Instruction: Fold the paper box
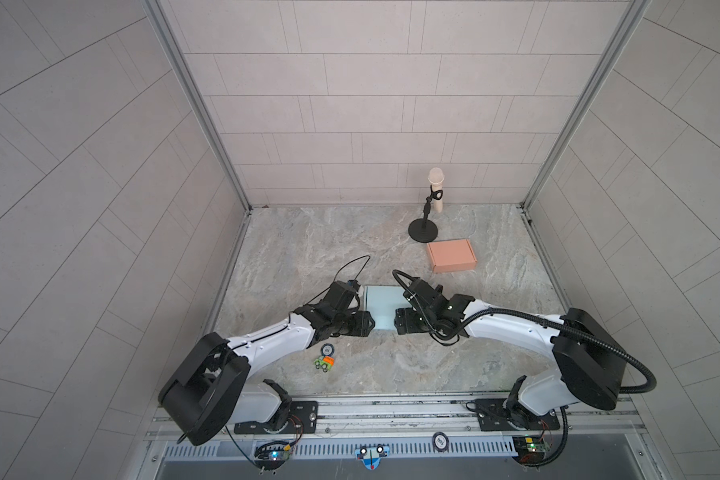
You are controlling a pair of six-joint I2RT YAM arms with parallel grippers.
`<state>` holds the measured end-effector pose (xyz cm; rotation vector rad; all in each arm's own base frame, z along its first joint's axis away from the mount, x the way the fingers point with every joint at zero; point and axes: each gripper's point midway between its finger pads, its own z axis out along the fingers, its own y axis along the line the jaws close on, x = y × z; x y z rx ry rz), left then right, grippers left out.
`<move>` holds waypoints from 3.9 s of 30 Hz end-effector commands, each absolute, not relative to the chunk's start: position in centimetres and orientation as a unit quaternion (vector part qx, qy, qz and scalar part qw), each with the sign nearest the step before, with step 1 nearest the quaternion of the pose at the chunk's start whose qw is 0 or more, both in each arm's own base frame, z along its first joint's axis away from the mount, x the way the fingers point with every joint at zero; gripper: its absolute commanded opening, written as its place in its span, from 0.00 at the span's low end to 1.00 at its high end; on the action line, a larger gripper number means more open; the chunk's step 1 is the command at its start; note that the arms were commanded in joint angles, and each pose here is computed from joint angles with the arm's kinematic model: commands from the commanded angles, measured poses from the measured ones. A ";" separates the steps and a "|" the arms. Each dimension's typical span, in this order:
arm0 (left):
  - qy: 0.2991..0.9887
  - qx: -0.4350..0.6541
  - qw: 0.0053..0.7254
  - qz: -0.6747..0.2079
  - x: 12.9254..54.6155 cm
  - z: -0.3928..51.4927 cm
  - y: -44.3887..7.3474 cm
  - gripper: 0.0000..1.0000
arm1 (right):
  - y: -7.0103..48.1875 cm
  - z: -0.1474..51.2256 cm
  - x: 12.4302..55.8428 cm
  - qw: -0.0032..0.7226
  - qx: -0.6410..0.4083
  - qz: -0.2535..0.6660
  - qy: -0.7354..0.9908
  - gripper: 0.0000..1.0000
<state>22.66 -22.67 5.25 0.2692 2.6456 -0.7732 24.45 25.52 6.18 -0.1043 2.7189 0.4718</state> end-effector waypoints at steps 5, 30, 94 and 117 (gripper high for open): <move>0.934 0.104 0.180 -0.292 22.4 5.2 -24.0 0.57 | 26.8 5.5 24.3 0.179 -0.028 0.190 0.965 0.87; 0.935 0.108 0.180 -0.284 22.0 5.2 -24.4 0.51 | 26.6 5.2 23.9 0.182 -0.042 0.165 0.969 0.84; 0.943 0.084 0.219 -0.236 24.6 3.8 -23.7 0.45 | 23.6 11.1 34.6 0.258 -0.085 0.096 0.958 0.82; 0.946 0.081 0.227 -0.217 24.9 3.2 -22.9 0.53 | 25.1 6.4 35.7 0.219 -0.095 0.098 0.966 0.78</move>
